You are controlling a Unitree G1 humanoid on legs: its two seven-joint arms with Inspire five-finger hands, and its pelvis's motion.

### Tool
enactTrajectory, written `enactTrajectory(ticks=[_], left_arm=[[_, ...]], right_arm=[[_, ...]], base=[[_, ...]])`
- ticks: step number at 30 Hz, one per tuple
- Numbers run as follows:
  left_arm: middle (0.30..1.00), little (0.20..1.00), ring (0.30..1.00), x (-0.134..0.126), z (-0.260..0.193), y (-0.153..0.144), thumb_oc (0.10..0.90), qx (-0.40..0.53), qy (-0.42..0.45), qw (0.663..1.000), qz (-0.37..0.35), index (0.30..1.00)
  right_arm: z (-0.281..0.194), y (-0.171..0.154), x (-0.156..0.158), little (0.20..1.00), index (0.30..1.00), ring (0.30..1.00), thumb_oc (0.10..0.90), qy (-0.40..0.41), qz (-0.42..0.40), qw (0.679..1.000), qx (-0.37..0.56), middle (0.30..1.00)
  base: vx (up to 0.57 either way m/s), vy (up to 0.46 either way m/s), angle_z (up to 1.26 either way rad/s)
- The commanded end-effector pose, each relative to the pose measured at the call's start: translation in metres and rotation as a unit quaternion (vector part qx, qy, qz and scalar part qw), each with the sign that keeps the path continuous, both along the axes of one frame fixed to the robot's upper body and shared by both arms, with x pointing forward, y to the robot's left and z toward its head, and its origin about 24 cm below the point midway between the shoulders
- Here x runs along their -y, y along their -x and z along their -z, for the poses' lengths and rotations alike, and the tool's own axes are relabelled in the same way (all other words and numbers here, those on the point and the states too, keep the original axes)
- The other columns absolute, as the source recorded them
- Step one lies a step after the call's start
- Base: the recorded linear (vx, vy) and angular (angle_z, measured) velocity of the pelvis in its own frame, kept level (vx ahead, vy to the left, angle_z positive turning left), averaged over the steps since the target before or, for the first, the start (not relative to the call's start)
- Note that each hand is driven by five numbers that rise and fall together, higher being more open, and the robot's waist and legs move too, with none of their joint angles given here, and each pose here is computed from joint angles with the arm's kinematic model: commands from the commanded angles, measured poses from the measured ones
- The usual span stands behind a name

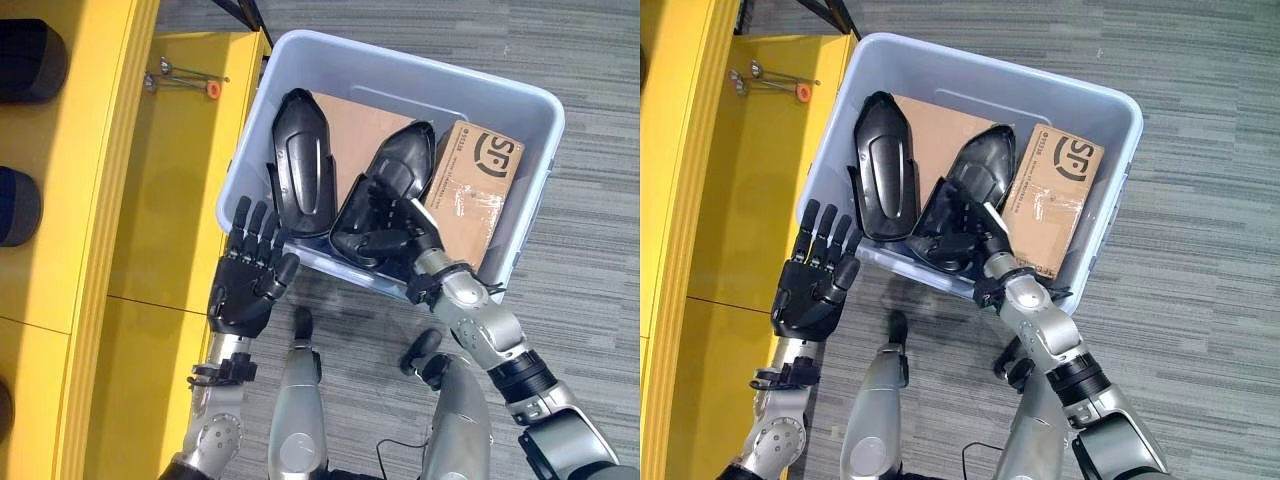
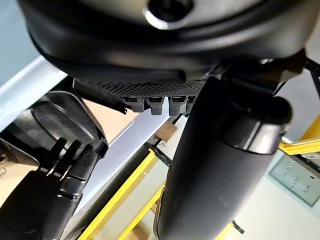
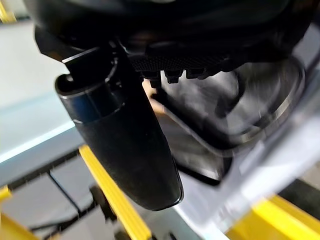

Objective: Move parts from the plastic box to the shelf.

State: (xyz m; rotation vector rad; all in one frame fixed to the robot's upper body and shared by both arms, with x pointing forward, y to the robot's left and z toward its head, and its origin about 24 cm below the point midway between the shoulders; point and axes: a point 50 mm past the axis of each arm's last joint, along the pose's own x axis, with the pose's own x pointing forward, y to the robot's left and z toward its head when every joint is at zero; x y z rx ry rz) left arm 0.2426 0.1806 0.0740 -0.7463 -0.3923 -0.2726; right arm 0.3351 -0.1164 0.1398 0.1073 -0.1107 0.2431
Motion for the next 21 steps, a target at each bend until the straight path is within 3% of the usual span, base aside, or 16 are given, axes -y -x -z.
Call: enactTrajectory(ticks=[1, 6, 12, 21], left_arm=[[1.000, 1.000, 1.000, 0.010, -0.052, 0.009, 0.900, 0.128, 0.019, 0.991, -0.030, 1.000], [1.000, 1.000, 1.000, 0.015, -0.057, 0.009, 0.900, 0.133, 0.021, 0.990, -0.043, 1.000], [1.000, 1.000, 1.000, 0.019, -0.058, 0.008, 0.900, 0.122, 0.023, 0.991, -0.056, 1.000], [1.000, 1.000, 1.000, 0.028, -0.070, 0.003, 0.900, 0.141, 0.017, 0.990, -0.023, 1.000]], right_arm=[[-0.071, 0.011, -0.013, 1.000, 1.000, 1.000, 0.900, -0.129, 0.021, 0.978, 0.163, 1.000], [-0.068, 0.021, -0.014, 1.000, 1.000, 1.000, 0.900, -0.149, 0.072, 0.968, 0.188, 1.000], [-0.051, 0.028, -0.027, 1.000, 1.000, 1.000, 0.900, -0.125, 0.060, 0.979, 0.151, 1.000], [-0.059, 0.020, -0.025, 1.000, 1.000, 1.000, 0.900, -0.037, 0.083, 0.978, 0.185, 1.000]], base=[[-0.02, 0.030, -0.04], [-0.01, 0.030, -0.02], [0.02, 0.005, -0.06], [-0.02, 0.024, 0.04]])
